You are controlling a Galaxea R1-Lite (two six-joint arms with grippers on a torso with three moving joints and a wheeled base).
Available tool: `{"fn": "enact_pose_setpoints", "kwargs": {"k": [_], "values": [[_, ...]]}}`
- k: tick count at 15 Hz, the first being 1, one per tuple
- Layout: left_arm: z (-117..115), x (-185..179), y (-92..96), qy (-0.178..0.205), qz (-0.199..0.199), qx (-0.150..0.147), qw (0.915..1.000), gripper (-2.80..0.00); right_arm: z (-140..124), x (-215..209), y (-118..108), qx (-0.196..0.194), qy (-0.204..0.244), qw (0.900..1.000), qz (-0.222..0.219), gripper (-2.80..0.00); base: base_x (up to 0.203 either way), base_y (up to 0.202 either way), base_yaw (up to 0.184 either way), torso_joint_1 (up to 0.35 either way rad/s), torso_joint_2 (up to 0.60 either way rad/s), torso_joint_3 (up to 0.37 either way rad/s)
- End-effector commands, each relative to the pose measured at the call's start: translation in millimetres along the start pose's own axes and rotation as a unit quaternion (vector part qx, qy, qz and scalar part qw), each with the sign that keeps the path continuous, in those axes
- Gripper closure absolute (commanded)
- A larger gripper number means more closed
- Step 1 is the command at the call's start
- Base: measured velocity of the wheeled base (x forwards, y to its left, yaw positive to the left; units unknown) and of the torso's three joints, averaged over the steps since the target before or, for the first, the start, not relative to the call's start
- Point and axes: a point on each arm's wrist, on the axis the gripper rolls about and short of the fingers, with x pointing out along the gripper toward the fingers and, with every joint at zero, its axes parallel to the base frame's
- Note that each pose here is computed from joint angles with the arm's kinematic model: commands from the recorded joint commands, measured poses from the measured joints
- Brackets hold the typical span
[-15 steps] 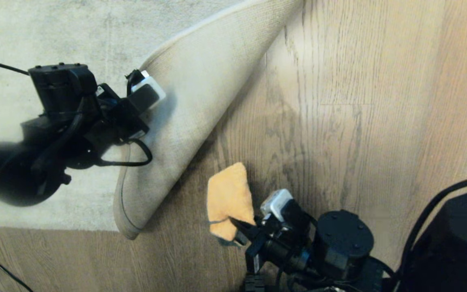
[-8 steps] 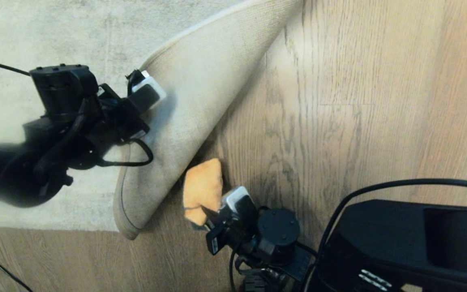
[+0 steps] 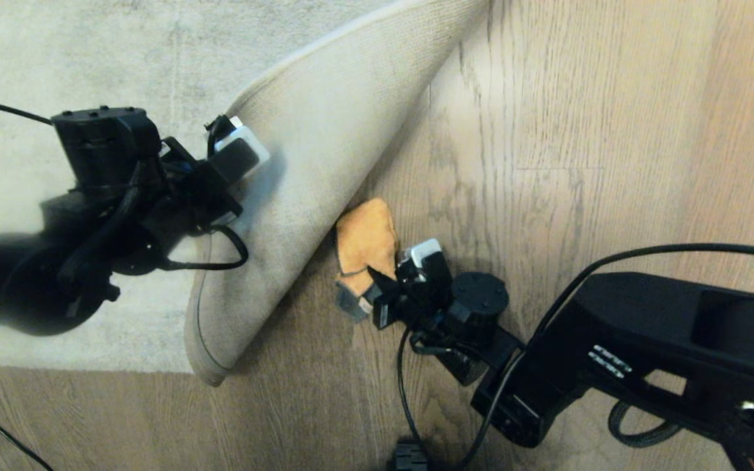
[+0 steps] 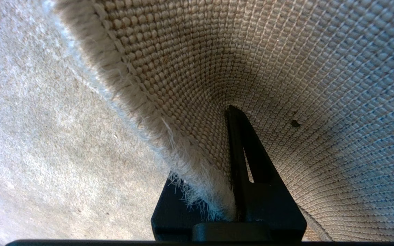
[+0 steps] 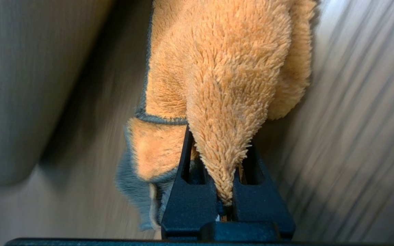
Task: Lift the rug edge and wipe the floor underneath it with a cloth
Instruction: Wipe the floor under the carpet with a rag
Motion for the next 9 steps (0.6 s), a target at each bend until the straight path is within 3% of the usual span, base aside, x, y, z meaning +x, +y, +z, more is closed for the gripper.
{"fn": "enact_pose_setpoints", "kwargs": {"k": [1, 6, 9], "values": [[0, 2, -2.1, 0.002, -0.001, 0.004, 1.0000, 0.00, 45, 13, -39, -0.004, -0.051, 0.997, -0.049, 0.00, 0.000, 0.000, 0.000, 0.000, 0.00, 0.000], [-2, 2, -0.9, 0.006, 0.001, 0.004, 1.0000, 0.00, 106, 9, -102, -0.022, -0.084, 0.992, -0.096, 0.00, 0.000, 0.000, 0.000, 0.000, 0.00, 0.000], [-2, 2, -0.4, 0.005, 0.002, 0.003, 1.0000, 0.00, 119, -15, -125, -0.030, -0.065, 0.992, -0.108, 0.00, 0.000, 0.000, 0.000, 0.000, 0.00, 0.000]]}}
